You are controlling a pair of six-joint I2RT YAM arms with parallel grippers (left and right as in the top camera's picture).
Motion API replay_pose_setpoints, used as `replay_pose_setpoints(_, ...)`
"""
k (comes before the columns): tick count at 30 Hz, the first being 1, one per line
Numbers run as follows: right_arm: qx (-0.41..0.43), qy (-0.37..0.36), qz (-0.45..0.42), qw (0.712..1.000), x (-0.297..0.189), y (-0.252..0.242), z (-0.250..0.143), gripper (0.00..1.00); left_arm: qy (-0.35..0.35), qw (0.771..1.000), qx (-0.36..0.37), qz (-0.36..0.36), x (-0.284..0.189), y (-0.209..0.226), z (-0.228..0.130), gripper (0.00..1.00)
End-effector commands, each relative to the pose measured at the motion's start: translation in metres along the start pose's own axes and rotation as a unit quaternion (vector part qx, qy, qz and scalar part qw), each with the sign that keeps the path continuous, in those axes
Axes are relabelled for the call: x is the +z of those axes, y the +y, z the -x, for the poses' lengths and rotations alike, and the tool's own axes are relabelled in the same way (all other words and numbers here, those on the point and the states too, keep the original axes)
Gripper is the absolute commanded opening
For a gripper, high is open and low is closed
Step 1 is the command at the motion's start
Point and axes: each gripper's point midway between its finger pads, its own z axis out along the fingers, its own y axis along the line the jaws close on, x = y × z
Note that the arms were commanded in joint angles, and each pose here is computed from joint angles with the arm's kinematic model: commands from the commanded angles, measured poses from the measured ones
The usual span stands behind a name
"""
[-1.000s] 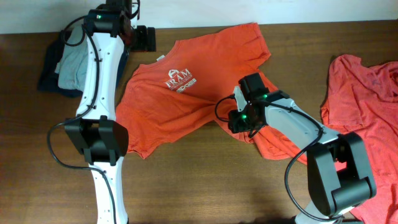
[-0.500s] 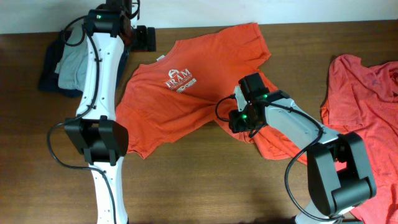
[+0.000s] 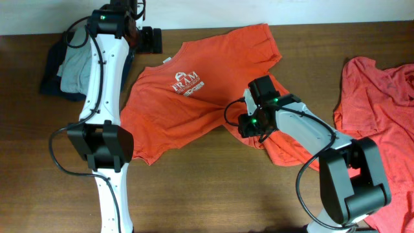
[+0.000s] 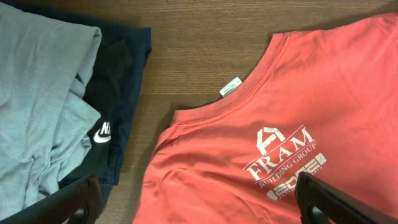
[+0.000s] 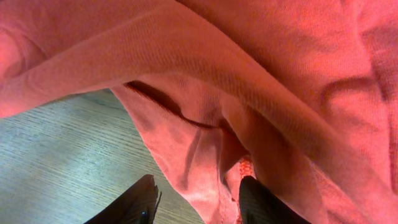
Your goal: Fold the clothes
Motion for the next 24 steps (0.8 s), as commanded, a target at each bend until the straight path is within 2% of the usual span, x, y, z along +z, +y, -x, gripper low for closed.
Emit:
replay_pose_setpoints(1, 0.003, 0.008, -0.011, 1.0, 0.0067, -0.004, -0.0036, 0.48, -0.02, 1.0, -0.004, 0.002, -0.0166, 0.0012, 0.0084, 0.99)
replay_pose_setpoints(24, 0.011, 0.011, -0.015, 1.0, 0.0118, -0.0065, -0.0036, 0.48, -0.02, 1.0, -0.004, 0.002, -0.0166, 0.0012, 0.0084, 0.99)
